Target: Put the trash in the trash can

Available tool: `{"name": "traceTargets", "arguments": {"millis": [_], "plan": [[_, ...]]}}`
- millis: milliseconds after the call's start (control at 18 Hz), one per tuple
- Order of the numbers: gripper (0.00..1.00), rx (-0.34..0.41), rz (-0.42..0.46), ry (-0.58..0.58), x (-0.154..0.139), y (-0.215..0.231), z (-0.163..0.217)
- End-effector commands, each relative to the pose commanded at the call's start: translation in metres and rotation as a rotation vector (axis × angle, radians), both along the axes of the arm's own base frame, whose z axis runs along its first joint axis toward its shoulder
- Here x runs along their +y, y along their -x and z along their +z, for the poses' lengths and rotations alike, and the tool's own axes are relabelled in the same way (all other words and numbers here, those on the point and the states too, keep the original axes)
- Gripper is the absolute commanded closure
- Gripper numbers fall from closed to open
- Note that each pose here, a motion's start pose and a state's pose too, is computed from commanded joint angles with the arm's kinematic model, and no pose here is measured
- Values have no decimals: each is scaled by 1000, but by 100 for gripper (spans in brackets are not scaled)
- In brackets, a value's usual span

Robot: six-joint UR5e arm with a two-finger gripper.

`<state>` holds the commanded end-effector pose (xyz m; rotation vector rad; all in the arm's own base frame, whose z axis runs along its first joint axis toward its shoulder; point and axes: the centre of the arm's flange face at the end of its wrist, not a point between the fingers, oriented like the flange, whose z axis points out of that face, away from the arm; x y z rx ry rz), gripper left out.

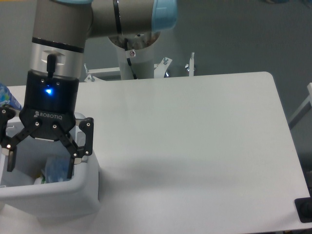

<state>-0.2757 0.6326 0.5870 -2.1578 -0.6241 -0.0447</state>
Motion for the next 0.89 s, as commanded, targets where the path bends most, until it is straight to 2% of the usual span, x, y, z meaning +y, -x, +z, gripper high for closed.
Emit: {"name": "traceTargets", "arguments": {"millis": [111,278,556,667,722,889], "plan": [[0,21,51,-3,-19,39,5],[0,121,46,62,-46,88,-5],[0,270,176,302,-91,147,-48],[0,344,163,397,-106,162,-54],[0,352,138,455,-116,169,-63],[0,398,23,582,-151,183,-69]]}}
